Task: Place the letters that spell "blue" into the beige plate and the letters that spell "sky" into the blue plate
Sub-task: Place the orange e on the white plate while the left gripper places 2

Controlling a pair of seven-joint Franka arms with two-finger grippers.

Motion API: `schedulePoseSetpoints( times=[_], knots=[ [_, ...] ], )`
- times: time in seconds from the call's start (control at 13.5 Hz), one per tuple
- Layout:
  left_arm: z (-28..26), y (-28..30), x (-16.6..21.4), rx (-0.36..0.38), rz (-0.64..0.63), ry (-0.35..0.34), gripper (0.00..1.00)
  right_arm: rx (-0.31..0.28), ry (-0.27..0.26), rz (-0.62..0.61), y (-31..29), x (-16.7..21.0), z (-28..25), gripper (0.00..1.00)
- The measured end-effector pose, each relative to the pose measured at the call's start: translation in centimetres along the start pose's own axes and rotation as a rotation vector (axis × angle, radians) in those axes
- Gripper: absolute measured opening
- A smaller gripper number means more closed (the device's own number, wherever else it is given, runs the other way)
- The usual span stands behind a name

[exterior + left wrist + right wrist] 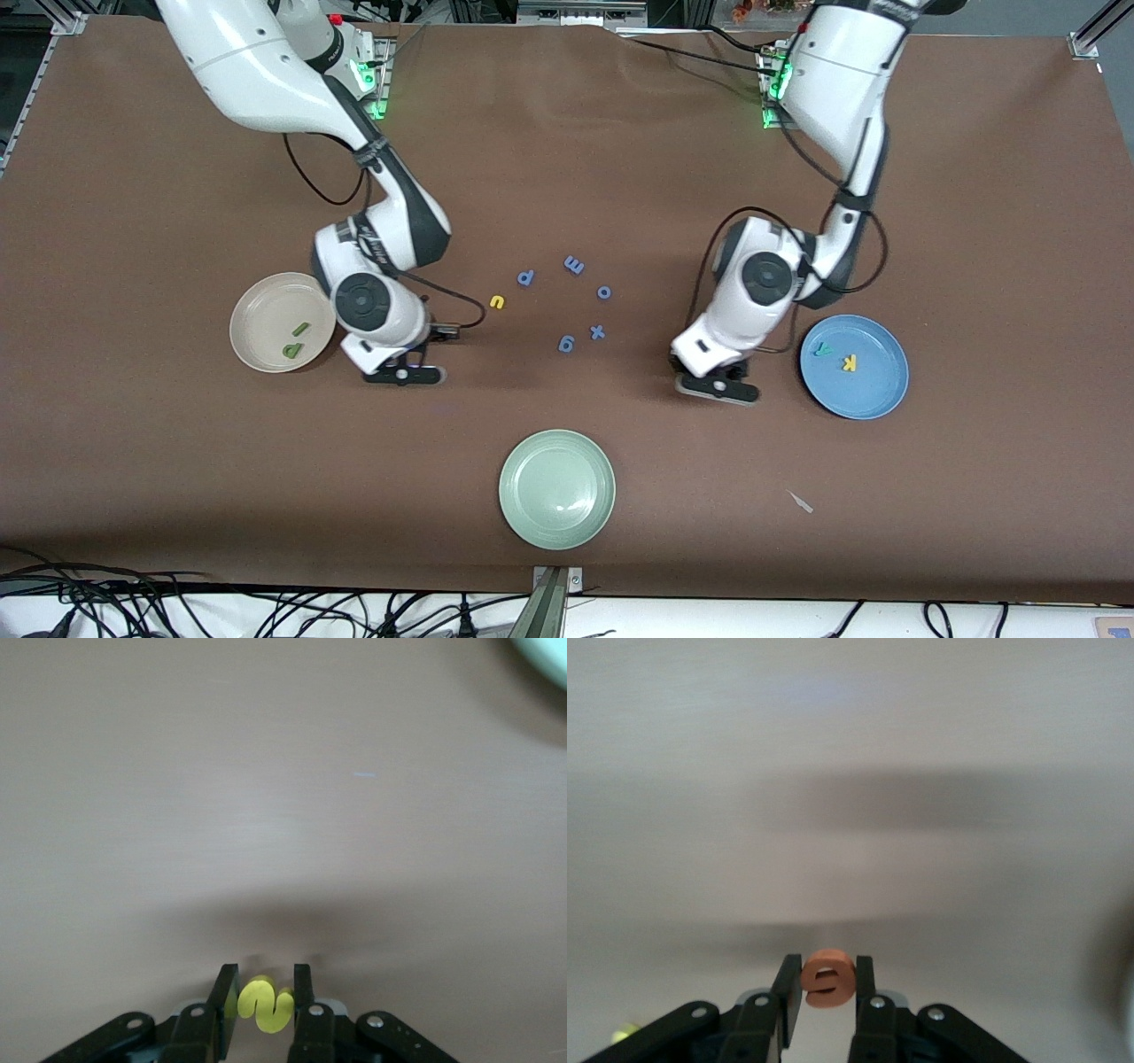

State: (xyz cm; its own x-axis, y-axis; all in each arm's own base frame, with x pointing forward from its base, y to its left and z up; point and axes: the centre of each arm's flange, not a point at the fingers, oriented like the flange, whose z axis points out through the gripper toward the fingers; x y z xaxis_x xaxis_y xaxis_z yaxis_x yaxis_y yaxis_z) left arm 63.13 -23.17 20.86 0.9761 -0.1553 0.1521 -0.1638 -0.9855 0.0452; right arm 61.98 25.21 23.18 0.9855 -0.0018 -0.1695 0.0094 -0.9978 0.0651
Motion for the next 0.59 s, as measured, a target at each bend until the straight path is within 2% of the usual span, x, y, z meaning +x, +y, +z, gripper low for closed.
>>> schedulePoseSetpoints(
  times=[0.15,0.37,0.59],
  knots=[
    [-2.0,-7.4,-0.4,0.008,0.004,-0.020,0.29,-0.034,-0.008,-0.029,4.7,0.5,-1.8,0.28],
    [-5.5,-17.1,-2.3,-0.008,0.051,-0.098,0.29,-0.068,-0.010,-0.091,11.2,0.4,-1.2,0.28],
    [-6.4,-21.6,-5.0,-0.022,0.094,-0.144,0.29,-0.085,-0.012,-0.160,16.0,-0.5,0.3,0.28]
  ],
)
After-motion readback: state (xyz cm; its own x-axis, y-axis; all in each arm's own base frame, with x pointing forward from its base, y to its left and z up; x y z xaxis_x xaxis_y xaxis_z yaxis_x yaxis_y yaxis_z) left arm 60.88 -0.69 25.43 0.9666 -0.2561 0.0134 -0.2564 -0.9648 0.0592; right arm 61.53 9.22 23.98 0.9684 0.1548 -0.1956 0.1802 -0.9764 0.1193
